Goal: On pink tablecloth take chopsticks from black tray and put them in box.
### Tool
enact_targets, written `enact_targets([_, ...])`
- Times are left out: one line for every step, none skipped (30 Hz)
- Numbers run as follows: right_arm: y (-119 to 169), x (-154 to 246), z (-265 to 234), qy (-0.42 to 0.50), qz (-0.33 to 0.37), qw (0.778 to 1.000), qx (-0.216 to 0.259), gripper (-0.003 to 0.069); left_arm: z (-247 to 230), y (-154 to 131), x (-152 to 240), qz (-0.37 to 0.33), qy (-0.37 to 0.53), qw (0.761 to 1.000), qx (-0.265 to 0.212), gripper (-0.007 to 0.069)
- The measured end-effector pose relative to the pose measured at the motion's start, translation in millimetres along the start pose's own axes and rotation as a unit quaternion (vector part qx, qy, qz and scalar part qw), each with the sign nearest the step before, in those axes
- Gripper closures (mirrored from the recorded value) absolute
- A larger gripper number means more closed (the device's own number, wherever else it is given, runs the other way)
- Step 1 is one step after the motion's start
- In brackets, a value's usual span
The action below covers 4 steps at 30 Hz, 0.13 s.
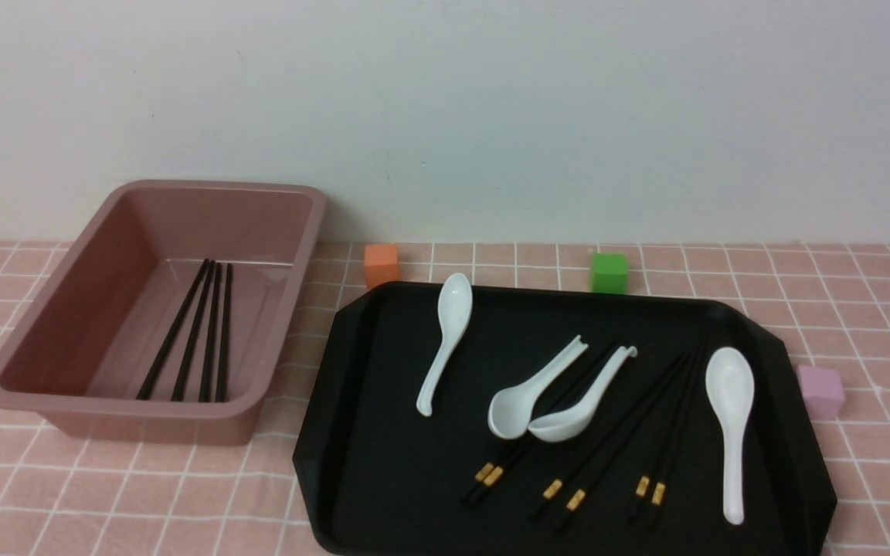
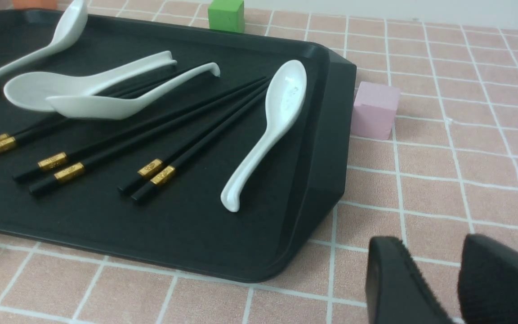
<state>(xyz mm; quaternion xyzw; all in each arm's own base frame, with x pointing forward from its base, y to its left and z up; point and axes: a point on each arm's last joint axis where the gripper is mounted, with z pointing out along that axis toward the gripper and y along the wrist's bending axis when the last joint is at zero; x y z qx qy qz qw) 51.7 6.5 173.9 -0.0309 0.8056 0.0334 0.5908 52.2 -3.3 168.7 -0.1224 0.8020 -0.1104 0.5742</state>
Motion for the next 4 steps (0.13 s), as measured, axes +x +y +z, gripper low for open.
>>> enact_targets([0.0, 0.0, 0.0, 0.000, 0.000, 1.000, 0.000, 0.0419, 0.0, 0.0, 0.0, 0.000, 0.000, 1.000, 0.000, 0.0604])
enact_targets([0.0, 0.0, 0.0, 0.000, 0.000, 1.000, 0.000, 0.0419, 0.0, 0.0, 0.0, 0.000, 0.000, 1.000, 0.000, 0.0604])
enact_targets([0.0, 0.0, 0.0, 0.000, 0.000, 1.000, 0.000, 0.0419, 0.0, 0.0, 0.0, 0.000, 0.000, 1.000, 0.000, 0.0603])
enact_targets([0.0, 0.0, 0.0, 0.000, 0.000, 1.000, 0.000, 0.0419, 0.0, 0.0, 0.0, 0.000, 0.000, 1.000, 0.000, 0.0603])
